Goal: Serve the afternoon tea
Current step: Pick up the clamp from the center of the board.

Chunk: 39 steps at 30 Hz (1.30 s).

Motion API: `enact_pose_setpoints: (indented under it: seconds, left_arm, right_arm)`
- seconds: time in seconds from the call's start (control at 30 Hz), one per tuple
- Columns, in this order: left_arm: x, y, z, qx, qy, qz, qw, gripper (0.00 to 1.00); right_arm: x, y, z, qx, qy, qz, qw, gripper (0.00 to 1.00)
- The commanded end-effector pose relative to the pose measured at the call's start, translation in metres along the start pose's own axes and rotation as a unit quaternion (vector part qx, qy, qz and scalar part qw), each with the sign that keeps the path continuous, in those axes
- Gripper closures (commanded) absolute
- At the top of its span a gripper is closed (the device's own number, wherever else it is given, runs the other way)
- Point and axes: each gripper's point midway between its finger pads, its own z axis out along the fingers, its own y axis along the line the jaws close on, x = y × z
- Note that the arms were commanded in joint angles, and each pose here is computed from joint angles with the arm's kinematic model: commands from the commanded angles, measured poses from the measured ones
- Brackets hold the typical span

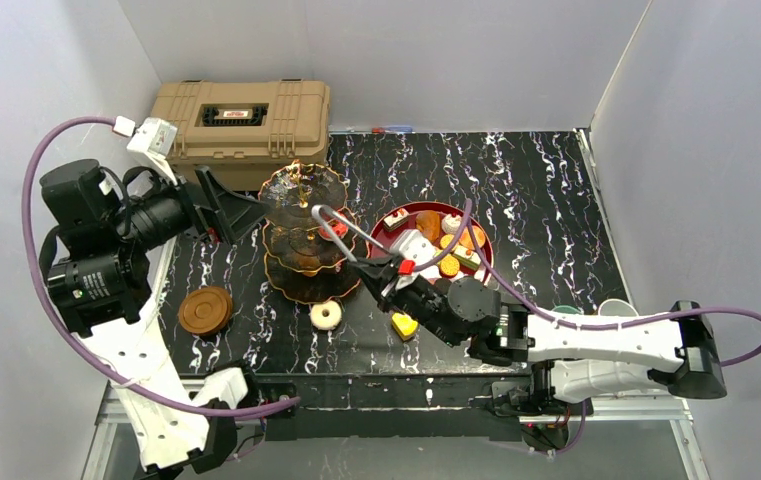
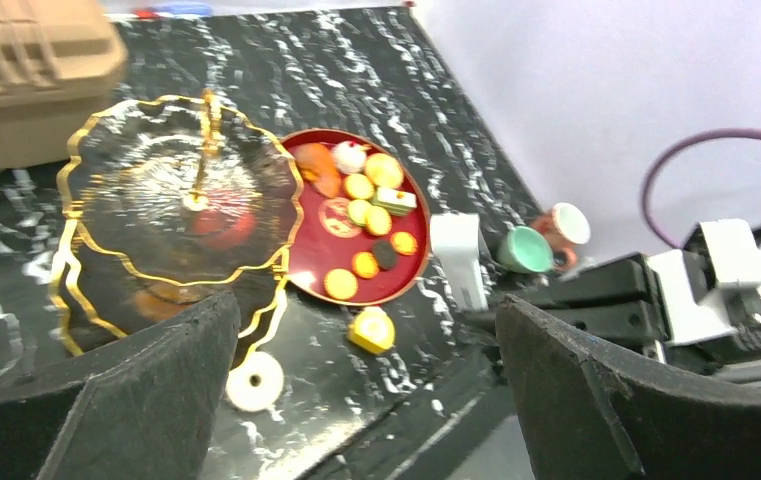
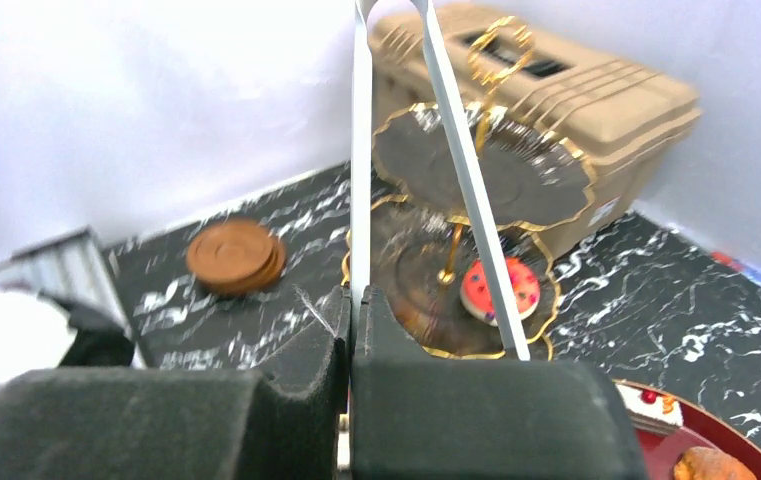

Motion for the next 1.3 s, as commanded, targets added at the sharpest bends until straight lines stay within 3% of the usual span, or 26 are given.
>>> enact_pose_setpoints:
  seconds: [0.0,0.17,0.33,0.53,0.67,0.87,1.0,1.27]
  left_arm:
    - [-0.006,-0.033,0.005,0.105,-0.009,-0.062,0.992,0.02]
    - [0.005,-0.043,0.025,0.133,0.03,-0.044,0.99,0.02]
    - [0.03,-0.04,0.068,0.123,0.096,-0.014,0.988,0.02]
    - [0.03,-0.042,0.093,0.132,0.117,0.019,0.984,0.01]
    - [0.033,-0.053,0.109,0.153,0.133,0.026,0.979,0.14]
    - [0.036,-0.073,0.116,0.19,0.14,0.033,0.971,0.21]
    - [0.035,-0.077,0.113,0.2,0.133,0.044,0.97,0.35]
    - [0.037,-0.081,0.116,0.206,0.132,0.06,0.968,0.84]
  right_arm:
    - [-0.077,-0.039,0.006,0.114,-0.136,0.06,0.982,0.99]
    - [-0.093,-0.058,0.008,0.18,-0.188,0.097,0.961,0.99]
    - [-0.1,-0.055,0.022,0.196,-0.208,0.112,0.952,0.99]
    - [-0.103,-0.064,0.025,0.218,-0.218,0.134,0.942,0.99]
    - [-0.098,-0.061,0.037,0.215,-0.217,0.144,0.941,0.99]
    - [-0.09,-0.058,0.047,0.217,-0.218,0.154,0.939,0.99]
    - [-0.093,-0.057,0.048,0.21,-0.223,0.157,0.939,0.99]
    - [-0.091,-0.043,0.06,0.18,-0.22,0.171,0.943,0.99]
